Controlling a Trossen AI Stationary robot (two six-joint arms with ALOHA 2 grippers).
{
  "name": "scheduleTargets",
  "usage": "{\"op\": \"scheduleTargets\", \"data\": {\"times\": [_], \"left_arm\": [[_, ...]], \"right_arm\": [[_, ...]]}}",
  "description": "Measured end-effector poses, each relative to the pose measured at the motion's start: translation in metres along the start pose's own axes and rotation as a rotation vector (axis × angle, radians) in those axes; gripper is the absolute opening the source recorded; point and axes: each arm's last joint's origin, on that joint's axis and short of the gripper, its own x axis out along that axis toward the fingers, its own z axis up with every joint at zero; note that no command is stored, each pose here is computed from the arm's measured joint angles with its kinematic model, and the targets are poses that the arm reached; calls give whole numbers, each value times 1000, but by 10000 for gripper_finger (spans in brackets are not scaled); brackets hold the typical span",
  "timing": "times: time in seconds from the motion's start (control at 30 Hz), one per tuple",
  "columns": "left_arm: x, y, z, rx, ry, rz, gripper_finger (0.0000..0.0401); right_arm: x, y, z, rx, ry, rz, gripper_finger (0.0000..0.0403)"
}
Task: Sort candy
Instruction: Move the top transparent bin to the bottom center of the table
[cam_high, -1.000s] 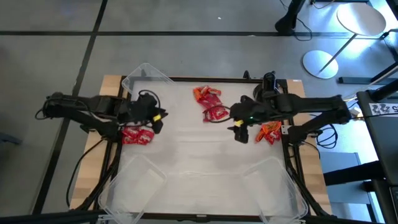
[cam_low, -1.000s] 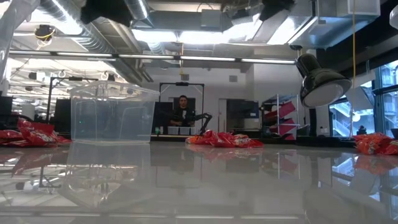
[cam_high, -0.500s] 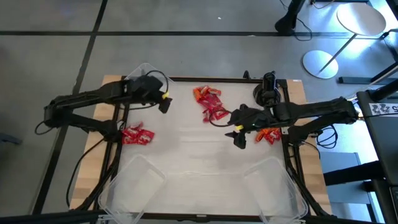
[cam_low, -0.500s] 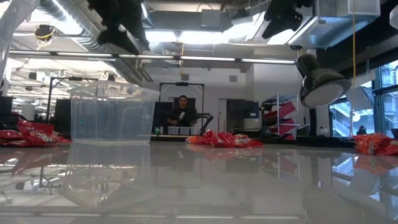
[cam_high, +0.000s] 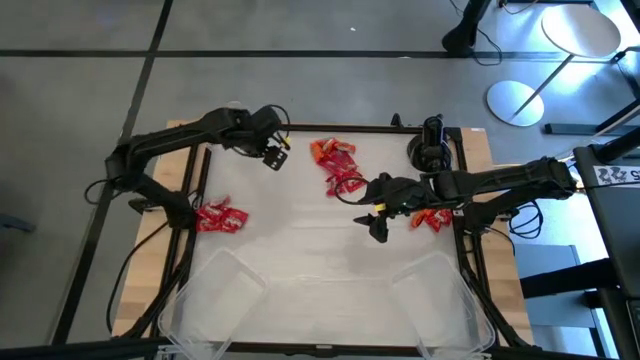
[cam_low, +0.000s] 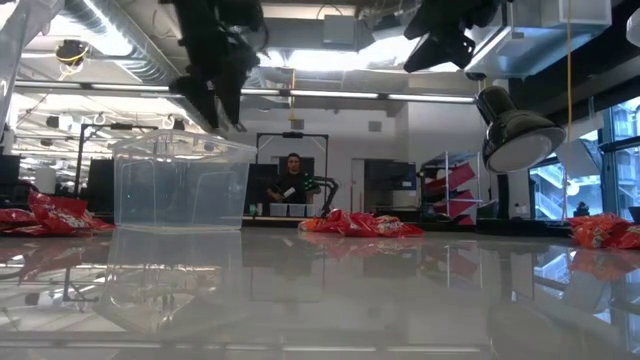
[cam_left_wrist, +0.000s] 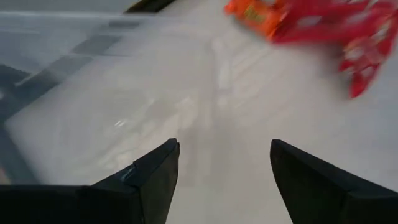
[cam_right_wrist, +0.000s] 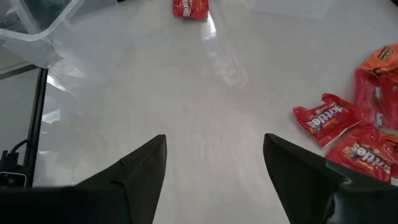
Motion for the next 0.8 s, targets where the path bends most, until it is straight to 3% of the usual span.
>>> {"op": "scheduleTargets", "data": {"times": [0.13, 0.43, 0.57, 0.8], "left_arm": [[26, 0, 1, 20, 158, -6, 241], [61, -10, 2, 115, 268, 27, 229], [70, -14, -1, 133, 327, 29, 169], [69, -16, -2, 141, 334, 34, 24]], "right_arm": [[0, 0, 0, 14, 3, -1, 264], [-2, 13, -5, -8, 2, 9, 264], [-3, 18, -8, -23, -6, -3, 264], [-4, 24, -11, -39, -10, -4, 264]]}}
